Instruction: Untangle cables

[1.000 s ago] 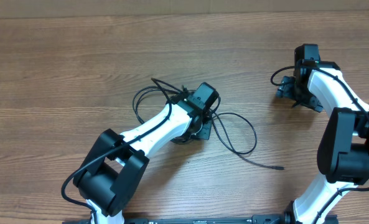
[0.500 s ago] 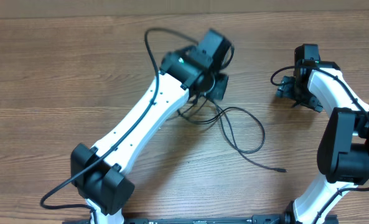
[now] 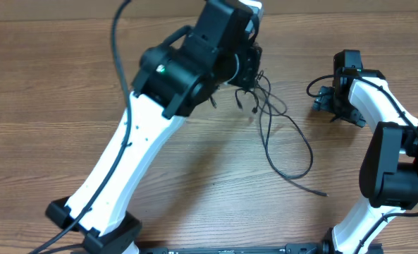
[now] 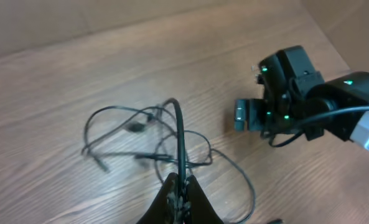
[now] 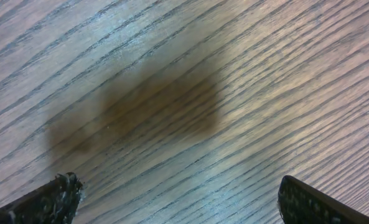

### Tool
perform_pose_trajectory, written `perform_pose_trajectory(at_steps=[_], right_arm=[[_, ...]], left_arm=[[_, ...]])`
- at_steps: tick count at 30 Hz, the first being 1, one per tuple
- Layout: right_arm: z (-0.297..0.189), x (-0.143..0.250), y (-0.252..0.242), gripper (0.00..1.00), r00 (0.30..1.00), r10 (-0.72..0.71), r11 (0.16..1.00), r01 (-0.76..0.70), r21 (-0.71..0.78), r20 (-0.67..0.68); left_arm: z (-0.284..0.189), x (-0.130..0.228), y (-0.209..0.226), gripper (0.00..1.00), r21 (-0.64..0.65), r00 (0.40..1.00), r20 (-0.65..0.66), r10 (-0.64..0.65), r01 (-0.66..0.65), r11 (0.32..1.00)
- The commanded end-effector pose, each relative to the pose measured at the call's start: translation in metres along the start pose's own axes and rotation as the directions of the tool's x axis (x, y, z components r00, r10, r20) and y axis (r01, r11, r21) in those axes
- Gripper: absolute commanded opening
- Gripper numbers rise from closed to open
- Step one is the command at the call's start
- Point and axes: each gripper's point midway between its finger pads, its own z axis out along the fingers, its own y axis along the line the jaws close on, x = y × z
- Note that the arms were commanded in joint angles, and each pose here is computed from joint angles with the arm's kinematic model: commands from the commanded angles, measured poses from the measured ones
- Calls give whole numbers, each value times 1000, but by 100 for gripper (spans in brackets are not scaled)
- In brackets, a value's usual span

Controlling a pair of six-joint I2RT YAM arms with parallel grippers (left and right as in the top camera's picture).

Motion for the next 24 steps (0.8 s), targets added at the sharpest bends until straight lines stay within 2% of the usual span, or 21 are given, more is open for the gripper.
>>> perform_pose_trajectory(at_steps=[1,5,11,15,19,24], right_arm=[[-7,-2,0,100,1000,-1,1000,1,-6,19],[-7,-2,0,100,1000,-1,1000,1,-6,19],[-8,-17,6,100,997,20,999,-17,-33,81],[-9,-27,10,100,993,33,998,-27,-50,117],[-9,-28,10,100,992,35,998,-29,-52,123],[-9,-28,10,100,992,35,998,-29,-52,123]], left_arm=[[-13,-2,32,4,-182,999,23,27,-22,983],[-18,8,59,4,-326,999,-13,36,-38,945],[-23,4,61,4,-340,999,7,35,-30,940],[-57,-24,72,4,-394,990,140,33,25,919],[-107,-56,61,4,-319,948,317,18,88,944],[-148,-64,56,5,-269,913,408,7,113,956]])
